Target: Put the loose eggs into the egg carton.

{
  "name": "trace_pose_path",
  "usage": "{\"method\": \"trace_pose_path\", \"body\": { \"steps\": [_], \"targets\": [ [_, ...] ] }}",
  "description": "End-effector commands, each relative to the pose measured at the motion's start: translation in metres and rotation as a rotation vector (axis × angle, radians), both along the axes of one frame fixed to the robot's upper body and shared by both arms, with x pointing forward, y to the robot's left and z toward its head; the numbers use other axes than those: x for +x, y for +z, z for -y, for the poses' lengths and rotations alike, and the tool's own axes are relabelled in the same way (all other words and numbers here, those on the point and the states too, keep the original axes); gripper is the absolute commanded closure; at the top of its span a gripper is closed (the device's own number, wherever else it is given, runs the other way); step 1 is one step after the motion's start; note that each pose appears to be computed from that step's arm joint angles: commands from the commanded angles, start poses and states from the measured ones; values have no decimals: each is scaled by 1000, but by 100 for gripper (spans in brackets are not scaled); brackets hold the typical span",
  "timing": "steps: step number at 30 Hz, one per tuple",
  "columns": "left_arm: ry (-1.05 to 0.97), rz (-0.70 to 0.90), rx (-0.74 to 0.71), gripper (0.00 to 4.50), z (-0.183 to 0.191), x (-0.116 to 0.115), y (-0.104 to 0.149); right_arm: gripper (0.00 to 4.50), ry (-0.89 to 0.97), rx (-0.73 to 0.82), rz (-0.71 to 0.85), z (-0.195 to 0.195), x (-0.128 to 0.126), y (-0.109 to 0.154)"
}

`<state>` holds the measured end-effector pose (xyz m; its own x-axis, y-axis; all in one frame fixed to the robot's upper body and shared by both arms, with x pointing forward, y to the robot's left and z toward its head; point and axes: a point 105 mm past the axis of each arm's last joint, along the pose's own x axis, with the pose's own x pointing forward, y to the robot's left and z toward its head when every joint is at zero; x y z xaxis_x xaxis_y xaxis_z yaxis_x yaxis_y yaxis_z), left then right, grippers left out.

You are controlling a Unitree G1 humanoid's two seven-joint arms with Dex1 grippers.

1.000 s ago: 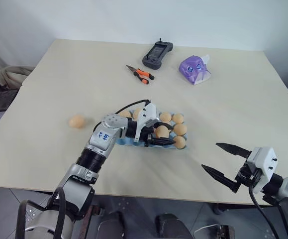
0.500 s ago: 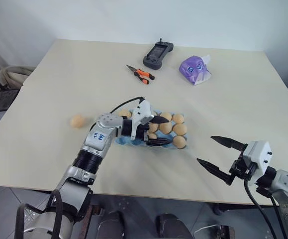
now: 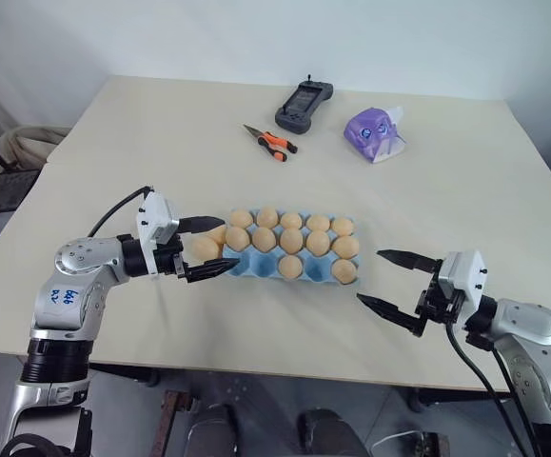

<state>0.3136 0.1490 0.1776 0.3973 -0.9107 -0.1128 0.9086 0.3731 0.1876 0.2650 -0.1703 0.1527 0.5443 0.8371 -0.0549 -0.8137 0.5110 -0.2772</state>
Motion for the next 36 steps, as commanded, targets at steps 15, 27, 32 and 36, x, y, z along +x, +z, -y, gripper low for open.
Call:
{"method": "trace_pose_path", "body": {
  "steps": [15,27,32,36],
  "targets": [
    [-252,21,111,10,98,20,-27,0,-83,-7,39,9,-14,11],
    [-270,-14,199,193,101,21,-41,0,-148,-20,13,25,-30,4],
    [-261,-13,206,331,102,24,-42,0,-153,-19,16,26,-31,3],
    [-269,-6,242,341,100,23,-44,0,-152,-17,22,27,-30,4]
  ]
}}
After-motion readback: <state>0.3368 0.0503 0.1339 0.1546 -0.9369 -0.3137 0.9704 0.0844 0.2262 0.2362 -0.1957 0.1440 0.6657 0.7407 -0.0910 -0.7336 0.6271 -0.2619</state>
